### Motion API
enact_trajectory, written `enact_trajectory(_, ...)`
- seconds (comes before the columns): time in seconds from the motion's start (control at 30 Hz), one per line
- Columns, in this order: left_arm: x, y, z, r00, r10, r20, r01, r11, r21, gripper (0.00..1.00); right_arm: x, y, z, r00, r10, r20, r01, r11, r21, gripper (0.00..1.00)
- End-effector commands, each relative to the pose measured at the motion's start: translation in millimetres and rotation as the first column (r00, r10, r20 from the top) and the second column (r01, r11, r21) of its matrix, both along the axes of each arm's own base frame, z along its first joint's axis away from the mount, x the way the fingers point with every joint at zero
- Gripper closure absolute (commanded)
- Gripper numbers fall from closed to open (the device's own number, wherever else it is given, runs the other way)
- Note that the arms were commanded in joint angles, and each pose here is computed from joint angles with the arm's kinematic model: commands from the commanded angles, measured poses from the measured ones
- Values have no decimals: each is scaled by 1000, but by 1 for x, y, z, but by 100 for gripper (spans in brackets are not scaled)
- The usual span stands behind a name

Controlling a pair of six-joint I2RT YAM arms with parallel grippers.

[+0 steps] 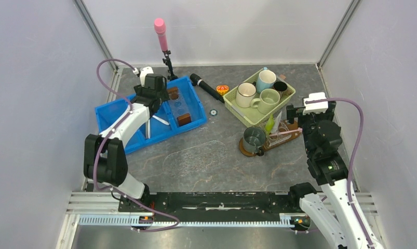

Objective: Prepare toiletry sets of a toothbrush and toothpaste on the tray

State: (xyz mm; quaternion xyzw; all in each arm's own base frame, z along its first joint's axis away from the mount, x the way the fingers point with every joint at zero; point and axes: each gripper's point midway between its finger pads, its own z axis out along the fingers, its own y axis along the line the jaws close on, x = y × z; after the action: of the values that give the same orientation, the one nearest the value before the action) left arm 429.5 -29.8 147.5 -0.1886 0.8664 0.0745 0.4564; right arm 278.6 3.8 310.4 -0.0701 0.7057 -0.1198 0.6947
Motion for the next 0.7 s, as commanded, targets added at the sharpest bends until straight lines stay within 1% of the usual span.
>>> enact_trajectory(0.0,2,23,33,997,29,73,-32,998,45,21,1,-1,10,999,-5,42,6,1000,-7,2)
enact_trajectory(0.07,-5,32,24,998,42,42,-44,998,39,22,0,0,10,999,-3,42,4,1000,-7,2)
enact_trajectory(0.27,-21,48,-11,993,31,-110,-27,999,39,27,0,1,7,999,8,39,-8,1000,-9,2)
enact_trajectory(0.37,-21,52,-23,988,22,-152,-13,998,62,31,0,4,4,999,20,35,-20,1000,-7,2)
enact_trajectory(0.57,-20,56,-50,967,-6,-255,34,994,107,34,-2,6,3,999,30,38,-30,1000,-10,2)
enact_trajectory(0.67,-22,57,-64,957,-10,-289,37,996,86,34,-2,5,2,999,31,38,-30,999,-13,2)
